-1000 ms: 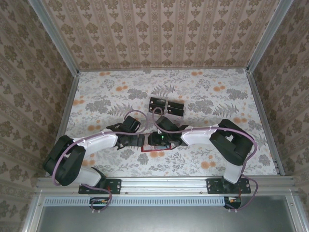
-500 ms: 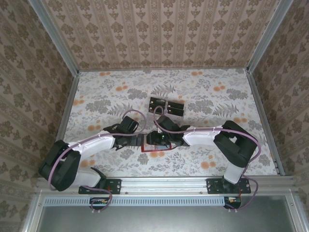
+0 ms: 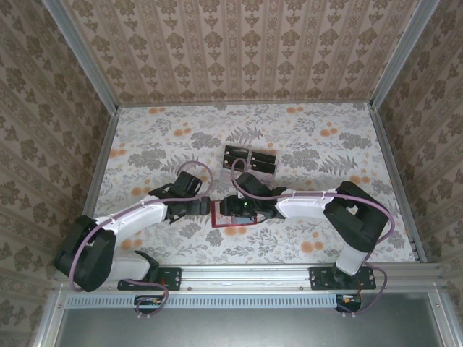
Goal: Put the credit cards into the card holder
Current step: Insert the credit card into the card slot.
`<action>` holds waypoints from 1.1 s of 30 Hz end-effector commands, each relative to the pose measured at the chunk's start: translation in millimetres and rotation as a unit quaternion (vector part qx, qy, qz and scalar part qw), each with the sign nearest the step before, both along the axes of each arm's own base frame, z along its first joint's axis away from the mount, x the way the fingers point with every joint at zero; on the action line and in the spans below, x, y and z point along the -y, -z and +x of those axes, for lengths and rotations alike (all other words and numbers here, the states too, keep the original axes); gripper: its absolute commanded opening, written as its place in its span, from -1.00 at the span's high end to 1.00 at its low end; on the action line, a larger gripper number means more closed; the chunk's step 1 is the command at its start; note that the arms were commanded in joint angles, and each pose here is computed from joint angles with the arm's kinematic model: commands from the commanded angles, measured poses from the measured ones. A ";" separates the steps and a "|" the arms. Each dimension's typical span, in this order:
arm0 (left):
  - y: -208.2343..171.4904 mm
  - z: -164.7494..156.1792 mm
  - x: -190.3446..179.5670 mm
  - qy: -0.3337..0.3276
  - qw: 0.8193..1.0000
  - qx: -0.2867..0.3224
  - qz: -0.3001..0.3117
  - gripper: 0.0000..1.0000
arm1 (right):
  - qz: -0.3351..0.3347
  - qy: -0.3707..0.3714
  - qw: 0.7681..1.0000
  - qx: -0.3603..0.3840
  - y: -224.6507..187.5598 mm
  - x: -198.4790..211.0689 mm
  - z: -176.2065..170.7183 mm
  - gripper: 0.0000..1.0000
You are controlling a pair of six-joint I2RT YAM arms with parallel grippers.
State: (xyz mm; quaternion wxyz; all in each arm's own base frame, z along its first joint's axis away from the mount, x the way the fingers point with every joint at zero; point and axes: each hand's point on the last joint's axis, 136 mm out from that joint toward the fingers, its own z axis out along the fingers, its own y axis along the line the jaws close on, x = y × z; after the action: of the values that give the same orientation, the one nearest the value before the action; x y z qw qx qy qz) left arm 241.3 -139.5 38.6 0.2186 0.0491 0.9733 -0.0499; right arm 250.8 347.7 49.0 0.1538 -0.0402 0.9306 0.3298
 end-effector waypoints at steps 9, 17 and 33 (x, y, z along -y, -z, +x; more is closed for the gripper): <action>5.8 -7.2 -8.1 -0.003 1.000 -0.010 0.010 -1.00 | -0.024 -0.006 1.000 -0.016 19.9 -0.4 -3.0 -0.08; 8.7 -7.8 -5.4 -0.001 1.000 -0.013 0.003 -1.00 | -0.019 -0.013 1.000 -0.020 19.9 -6.8 -3.8 -0.08; -0.2 -4.9 0.6 0.005 1.000 -0.004 -0.013 -1.00 | -0.048 0.005 0.997 0.057 -43.4 31.6 12.6 -0.16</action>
State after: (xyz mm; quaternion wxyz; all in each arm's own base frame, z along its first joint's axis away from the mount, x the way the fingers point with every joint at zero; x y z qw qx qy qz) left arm 237.3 -139.9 34.0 0.2116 0.0509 0.9745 -0.0551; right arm 254.9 340.0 74.5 0.1755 -0.0551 0.9295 0.3197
